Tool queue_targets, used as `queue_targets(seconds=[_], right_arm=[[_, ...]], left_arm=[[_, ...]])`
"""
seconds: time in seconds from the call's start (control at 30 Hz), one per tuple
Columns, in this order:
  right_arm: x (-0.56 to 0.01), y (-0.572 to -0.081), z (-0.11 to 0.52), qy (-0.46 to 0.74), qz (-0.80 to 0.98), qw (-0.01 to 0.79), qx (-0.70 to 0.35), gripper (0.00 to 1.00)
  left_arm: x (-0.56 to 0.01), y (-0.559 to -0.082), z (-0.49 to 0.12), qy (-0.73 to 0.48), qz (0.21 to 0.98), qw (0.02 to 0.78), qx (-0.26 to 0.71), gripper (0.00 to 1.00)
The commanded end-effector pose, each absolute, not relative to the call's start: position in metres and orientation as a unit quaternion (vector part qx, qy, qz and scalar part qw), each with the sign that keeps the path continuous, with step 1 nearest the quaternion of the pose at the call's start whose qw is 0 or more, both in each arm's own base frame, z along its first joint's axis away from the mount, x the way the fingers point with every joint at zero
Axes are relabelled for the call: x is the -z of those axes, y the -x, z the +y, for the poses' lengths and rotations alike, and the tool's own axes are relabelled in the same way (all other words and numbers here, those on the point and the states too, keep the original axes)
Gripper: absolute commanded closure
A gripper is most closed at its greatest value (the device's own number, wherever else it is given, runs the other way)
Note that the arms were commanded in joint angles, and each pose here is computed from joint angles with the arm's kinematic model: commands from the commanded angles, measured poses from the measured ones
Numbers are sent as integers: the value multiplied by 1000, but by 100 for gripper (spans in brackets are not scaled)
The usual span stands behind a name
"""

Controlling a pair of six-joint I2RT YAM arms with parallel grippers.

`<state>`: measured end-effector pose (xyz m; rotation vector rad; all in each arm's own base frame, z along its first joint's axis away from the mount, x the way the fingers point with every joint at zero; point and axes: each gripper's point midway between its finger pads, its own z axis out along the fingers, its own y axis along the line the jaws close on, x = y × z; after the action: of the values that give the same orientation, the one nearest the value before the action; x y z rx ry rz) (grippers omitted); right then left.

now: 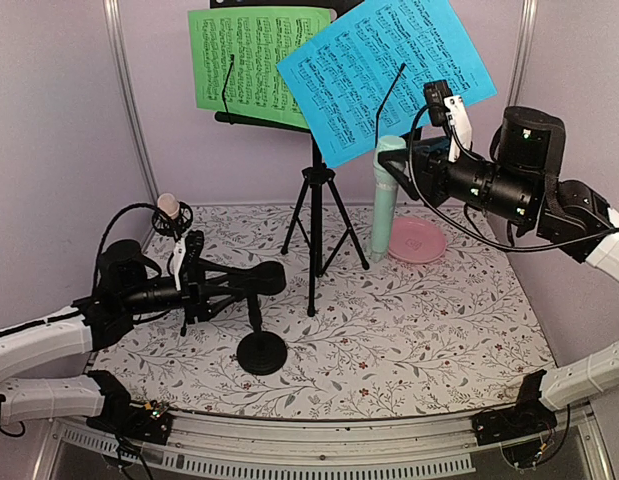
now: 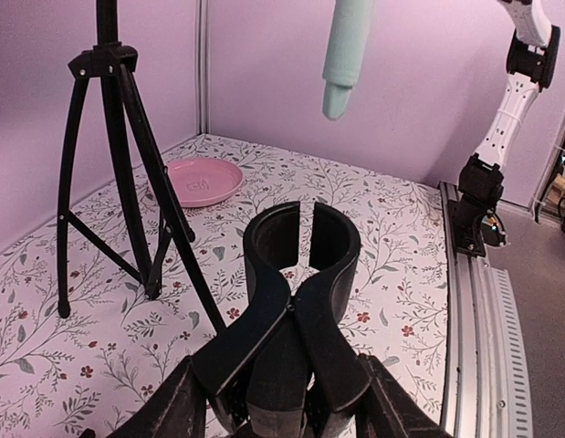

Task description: Pack up the instrument practice props

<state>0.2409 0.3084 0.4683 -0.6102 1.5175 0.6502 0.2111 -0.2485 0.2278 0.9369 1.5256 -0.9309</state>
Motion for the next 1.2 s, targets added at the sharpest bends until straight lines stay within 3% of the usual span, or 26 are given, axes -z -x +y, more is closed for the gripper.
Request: queue_targets(seconds=[0.0, 0.37, 0.63, 1.17], right_arm=[[-407, -254, 273, 209, 753, 567, -262, 56], [-321, -278, 225, 130, 846, 430, -288, 57], [-217, -281, 225, 119, 917, 261, -275, 56], [-100, -291, 216, 67, 960, 143, -231, 56]], left_arm=[[-250, -210, -262, -386, 615, 559, 400, 100], [-255, -199, -315, -402, 592, 553, 427, 100], [-252, -181, -358, -430, 571, 528, 459, 100], [-253, -169, -397, -451, 554, 518, 470, 100]])
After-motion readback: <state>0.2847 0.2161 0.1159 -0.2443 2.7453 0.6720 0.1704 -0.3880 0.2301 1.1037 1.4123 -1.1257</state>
